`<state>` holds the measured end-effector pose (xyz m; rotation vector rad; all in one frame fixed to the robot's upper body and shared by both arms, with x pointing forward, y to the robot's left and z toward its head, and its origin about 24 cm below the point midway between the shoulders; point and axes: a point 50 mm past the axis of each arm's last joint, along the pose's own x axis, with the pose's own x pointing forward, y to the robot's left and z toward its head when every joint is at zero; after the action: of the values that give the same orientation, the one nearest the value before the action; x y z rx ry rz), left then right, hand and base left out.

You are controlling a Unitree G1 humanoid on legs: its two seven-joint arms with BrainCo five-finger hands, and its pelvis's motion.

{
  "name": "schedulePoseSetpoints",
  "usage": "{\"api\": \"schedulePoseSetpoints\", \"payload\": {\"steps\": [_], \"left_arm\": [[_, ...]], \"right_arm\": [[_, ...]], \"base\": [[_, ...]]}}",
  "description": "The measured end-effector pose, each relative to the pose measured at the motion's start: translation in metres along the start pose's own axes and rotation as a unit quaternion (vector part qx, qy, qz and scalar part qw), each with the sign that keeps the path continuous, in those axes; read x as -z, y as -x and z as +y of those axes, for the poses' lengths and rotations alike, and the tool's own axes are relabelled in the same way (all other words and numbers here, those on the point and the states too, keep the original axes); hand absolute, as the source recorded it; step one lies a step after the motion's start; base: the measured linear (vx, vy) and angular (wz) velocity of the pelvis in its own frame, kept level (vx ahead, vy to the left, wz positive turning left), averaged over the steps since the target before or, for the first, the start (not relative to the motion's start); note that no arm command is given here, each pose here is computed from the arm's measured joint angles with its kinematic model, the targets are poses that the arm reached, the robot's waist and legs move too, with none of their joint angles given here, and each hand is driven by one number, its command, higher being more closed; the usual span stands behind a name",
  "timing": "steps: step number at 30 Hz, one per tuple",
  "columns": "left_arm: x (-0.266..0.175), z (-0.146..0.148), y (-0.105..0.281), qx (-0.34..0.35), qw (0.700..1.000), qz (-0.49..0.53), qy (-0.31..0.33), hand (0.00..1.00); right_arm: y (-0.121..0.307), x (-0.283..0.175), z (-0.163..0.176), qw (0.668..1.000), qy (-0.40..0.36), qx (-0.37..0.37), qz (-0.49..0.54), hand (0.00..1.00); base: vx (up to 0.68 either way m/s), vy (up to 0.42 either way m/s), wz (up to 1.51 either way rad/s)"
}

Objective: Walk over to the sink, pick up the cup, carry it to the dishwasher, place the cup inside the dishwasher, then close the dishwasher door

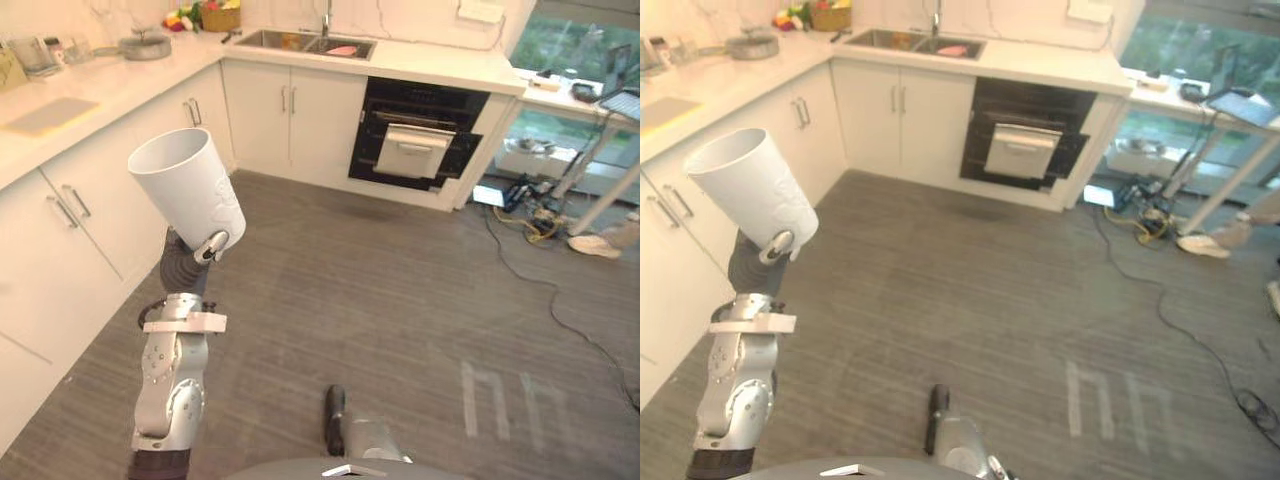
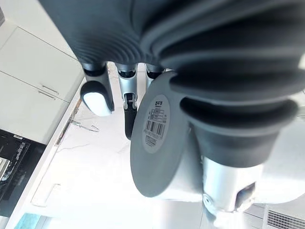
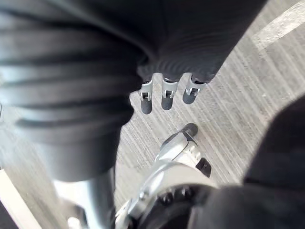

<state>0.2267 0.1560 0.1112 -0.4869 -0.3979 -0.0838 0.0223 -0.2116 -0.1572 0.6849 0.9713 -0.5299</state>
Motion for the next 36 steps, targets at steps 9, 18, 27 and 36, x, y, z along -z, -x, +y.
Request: {"api": "schedulePoseSetpoints", "payload": {"steps": [9,18,27,36], "left_arm": [[-0.011,-0.023,-0.003,0.02,0.998,-0.042,0.04,1.0],[-0.011,0.008,0.013,-0.056,0.997,-0.042,0.038,1.0],[-0.012,0.035,0.023,-0.078,0.996,-0.037,0.015,1.0],[-0.019,0.034,0.007,-0.051,0.997,-0.052,0.001,1.0]], "right_arm": [[0.001,-0.009,-0.002,1.0,0.013,0.003,0.001,0.0],[-0.013,-0.042,0.005,0.999,0.033,-0.022,-0.035,0.0],[-0.013,-0.018,-0.006,0.999,-0.036,0.018,-0.005,0.0],[0.006,0.012,-0.036,0.991,-0.102,0.08,0.007,0.0]], "base": [[0.34,-0.176,0.0],[0.24,-0.069,-0.25],[0.37,0.27,-0.27],[0.21,0.264,0.27]]}}
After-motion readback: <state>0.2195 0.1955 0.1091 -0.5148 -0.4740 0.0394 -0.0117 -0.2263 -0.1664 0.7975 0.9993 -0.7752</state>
